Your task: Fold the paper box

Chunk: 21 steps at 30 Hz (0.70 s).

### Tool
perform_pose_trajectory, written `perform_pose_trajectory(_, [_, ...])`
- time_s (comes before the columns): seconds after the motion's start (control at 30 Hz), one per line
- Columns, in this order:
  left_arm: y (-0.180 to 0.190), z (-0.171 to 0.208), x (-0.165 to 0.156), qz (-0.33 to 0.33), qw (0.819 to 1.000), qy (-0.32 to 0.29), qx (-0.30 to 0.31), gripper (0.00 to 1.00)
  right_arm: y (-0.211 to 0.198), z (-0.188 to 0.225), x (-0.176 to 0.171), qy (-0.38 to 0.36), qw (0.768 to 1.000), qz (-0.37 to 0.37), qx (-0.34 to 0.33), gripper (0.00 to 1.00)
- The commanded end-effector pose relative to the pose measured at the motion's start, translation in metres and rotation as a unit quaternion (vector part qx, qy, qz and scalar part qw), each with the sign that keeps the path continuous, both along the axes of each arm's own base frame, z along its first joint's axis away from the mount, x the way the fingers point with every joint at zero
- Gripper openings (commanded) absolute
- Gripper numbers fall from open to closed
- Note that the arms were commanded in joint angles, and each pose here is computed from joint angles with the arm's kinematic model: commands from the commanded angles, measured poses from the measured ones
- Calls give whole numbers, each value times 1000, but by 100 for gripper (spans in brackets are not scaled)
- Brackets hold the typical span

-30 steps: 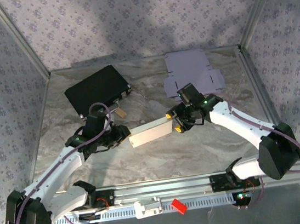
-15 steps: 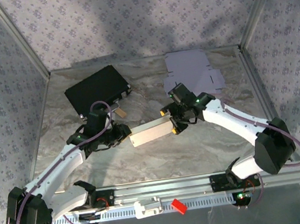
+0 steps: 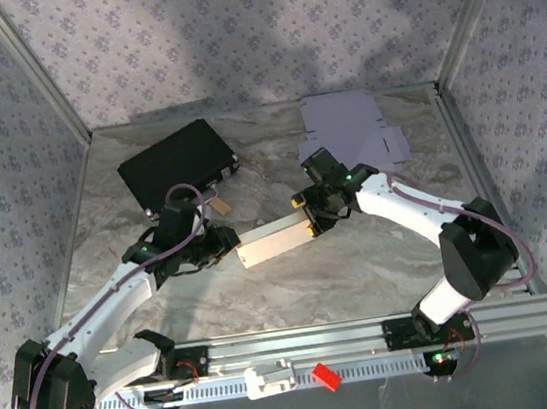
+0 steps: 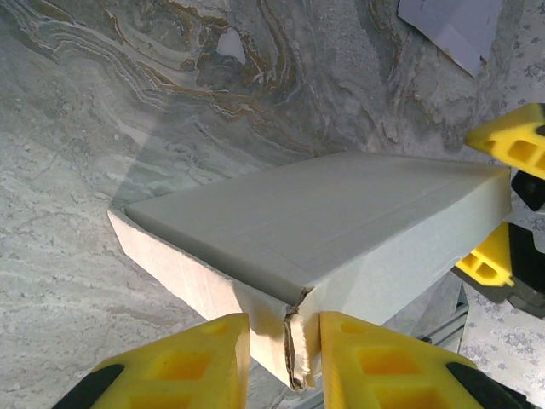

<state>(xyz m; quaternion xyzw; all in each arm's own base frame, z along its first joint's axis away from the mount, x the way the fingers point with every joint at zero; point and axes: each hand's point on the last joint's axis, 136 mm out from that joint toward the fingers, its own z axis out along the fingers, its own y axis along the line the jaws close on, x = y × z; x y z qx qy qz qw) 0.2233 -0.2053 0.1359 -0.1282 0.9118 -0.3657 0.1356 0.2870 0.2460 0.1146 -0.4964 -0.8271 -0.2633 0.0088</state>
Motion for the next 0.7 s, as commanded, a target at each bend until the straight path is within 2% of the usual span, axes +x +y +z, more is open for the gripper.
perform_pose_trajectory(0.0, [19, -35, -20, 0, 996, 59, 66, 29, 2, -4, 3, 0, 1000, 19, 1, 57])
perform_pose_trajectory(0.17, [19, -31, -18, 3, 996, 52, 67, 35, 7, -11, 10, -21, 999, 34, 11, 51])
perform_pose_trajectory(0.37, [20, -20, -14, 9, 997, 36, 62, 42, 16, -17, 19, -48, 997, 59, 23, 38])
perform_pose_trajectory(0.47, [20, 3, -7, 20, 999, 7, 46, 47, 17, -14, 31, -89, 993, 66, 27, 34])
perform_pose_trajectory(0.67, [39, 48, 2, 62, 997, -44, 24, 50, 12, -8, 55, -178, 980, 87, 29, 27])
